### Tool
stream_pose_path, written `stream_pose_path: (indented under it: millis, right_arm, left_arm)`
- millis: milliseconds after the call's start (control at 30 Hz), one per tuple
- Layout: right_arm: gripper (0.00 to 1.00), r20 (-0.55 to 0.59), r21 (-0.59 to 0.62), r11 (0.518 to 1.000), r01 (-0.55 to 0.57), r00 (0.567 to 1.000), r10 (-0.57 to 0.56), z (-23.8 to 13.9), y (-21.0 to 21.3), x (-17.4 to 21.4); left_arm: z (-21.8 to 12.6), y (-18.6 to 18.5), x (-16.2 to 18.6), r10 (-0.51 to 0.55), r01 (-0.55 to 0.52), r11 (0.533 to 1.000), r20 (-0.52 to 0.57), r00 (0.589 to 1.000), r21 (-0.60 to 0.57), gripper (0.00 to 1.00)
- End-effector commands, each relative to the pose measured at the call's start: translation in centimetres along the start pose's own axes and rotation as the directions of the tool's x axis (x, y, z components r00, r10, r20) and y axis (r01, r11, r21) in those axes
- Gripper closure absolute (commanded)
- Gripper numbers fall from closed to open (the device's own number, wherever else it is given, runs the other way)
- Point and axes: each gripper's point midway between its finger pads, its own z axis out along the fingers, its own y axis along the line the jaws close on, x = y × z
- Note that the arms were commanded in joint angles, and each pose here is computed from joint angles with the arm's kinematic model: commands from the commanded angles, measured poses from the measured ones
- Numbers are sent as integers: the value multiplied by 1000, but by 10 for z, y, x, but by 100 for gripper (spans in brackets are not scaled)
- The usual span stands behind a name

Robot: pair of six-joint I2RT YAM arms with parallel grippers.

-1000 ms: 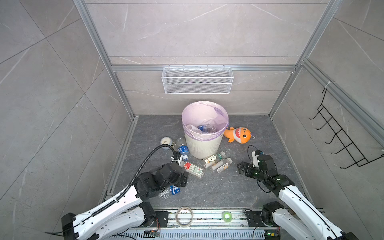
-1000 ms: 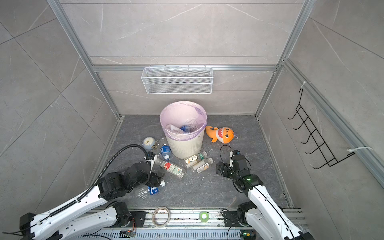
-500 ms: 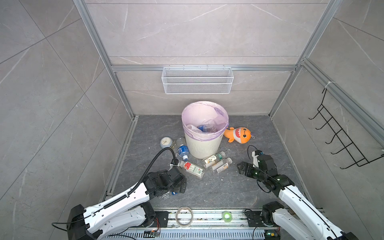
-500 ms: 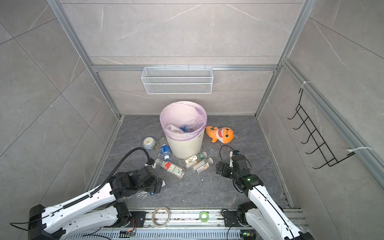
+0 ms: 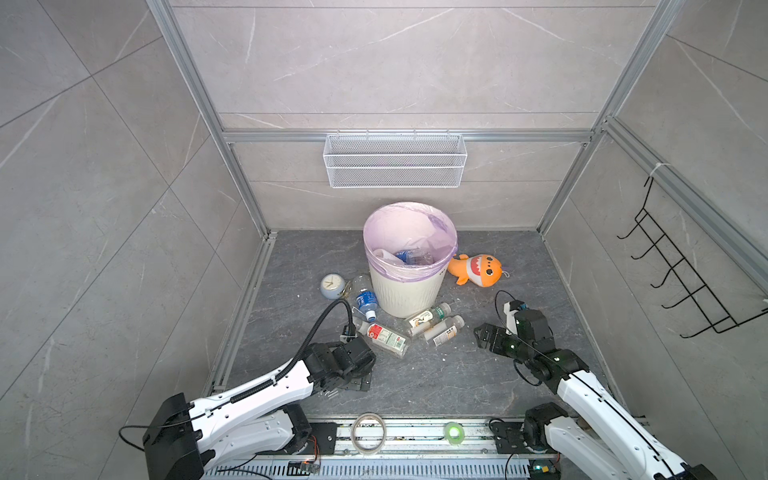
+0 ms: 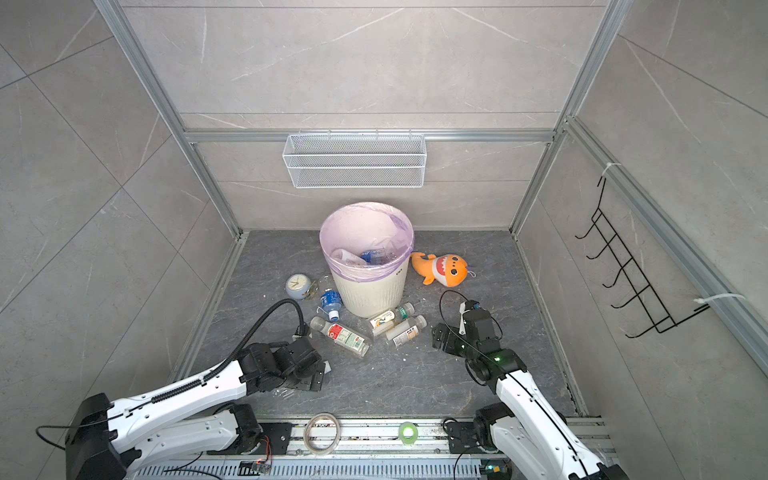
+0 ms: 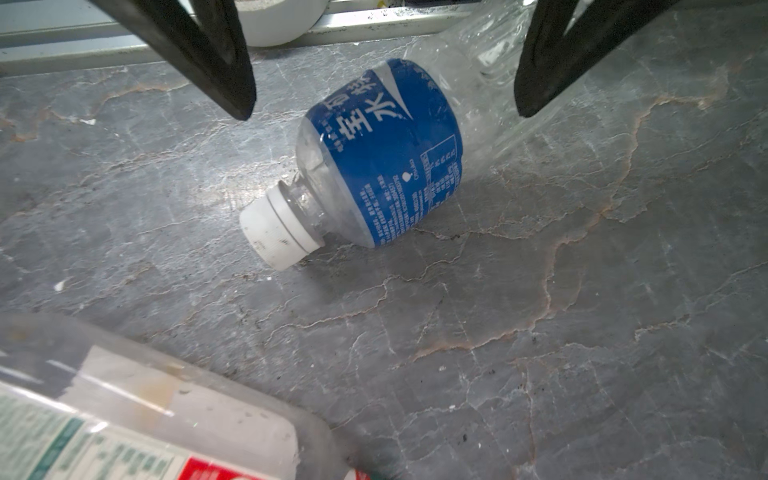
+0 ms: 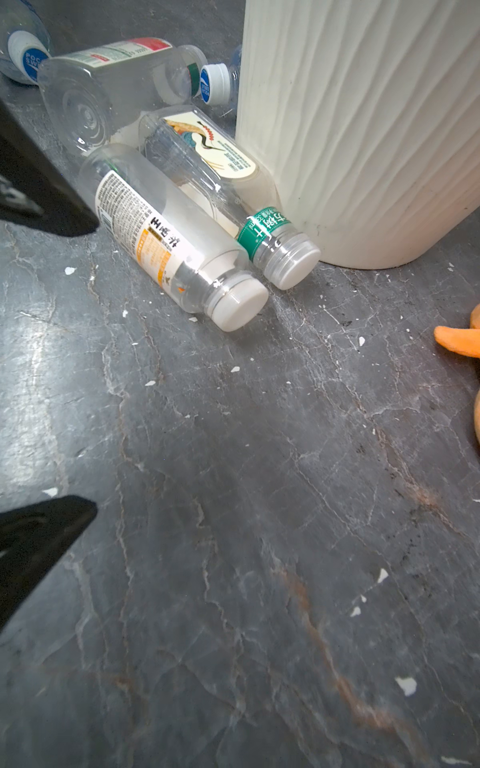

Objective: Throw the plastic bottles in the bin
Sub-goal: 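Close the left gripper on the blue-labelled bottle and lift it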

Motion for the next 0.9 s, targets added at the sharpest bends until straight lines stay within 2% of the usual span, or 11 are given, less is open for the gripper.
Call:
stream_pose_path:
  millis: [0,400,733,867]
  right_arm:
    - [1,12,0,1000,15,1000,-15,0,-1,-2]
    - [1,9,1,1000,15,1000,-15,1,-1,-2]
    - [1,2,5,1000,14,1000,-14,2,-1,-2]
    - [1,0,6,1000,13,1000,-13,3,-1,-2]
  left_arm:
    - [1,4,3,-13,12,999,-22,1000,-39,1]
    - [13,7,7,-7,2,996,-52,999,-95,0]
    - [28,1,8,-11,7,997,-60,998,-74,1]
    - [35,-2,8,-16,12,998,-65,998,-63,4]
